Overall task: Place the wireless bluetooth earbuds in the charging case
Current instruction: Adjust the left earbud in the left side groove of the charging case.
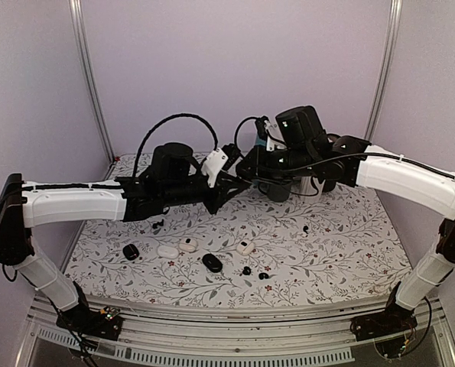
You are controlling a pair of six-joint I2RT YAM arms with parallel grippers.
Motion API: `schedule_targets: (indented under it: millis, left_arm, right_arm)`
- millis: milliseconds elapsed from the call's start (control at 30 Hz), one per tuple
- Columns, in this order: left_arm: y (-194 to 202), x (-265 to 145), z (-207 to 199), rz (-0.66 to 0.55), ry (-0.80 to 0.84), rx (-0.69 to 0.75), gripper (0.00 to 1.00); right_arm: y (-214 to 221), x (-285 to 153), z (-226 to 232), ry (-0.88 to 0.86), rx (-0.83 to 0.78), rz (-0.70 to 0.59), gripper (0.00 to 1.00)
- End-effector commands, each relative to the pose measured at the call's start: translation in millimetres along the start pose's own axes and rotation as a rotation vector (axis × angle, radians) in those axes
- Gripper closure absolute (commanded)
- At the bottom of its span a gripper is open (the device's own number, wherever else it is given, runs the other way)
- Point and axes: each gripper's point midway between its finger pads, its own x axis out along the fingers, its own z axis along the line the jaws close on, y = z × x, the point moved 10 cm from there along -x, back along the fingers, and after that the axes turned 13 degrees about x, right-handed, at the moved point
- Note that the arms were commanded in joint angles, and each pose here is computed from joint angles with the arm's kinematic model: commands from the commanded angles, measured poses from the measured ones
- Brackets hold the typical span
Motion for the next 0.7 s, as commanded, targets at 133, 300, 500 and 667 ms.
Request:
schedule_targets:
  millis: [133,300,500,667]
  left_arm:
    - [-22.5,-11.7,0.8,-0.086,-0.012,0.021,1.00]
    - [-22.1,-12.2,1.1,-0.084,-0.021,0.022,1.00]
    - [-21.7,-12.6,1.6,-0.083,-0.028,0.026,1.00]
    - [-22.0,-12.4,0.9,-0.088,-0.018,0.023,1.00]
  right_arm:
    - [3.8,6.7,-1.6,0.044,-0.005,0.031,0.78]
    - [3.7,9.8,-0.8,0.045,-0.007,0.036,0.73]
    - [3.3,10.5,0.3,0.042,-0.007,0.036,0.73]
    - [3.4,9.8,1.6,0.034,-0.015,0.039,0.80]
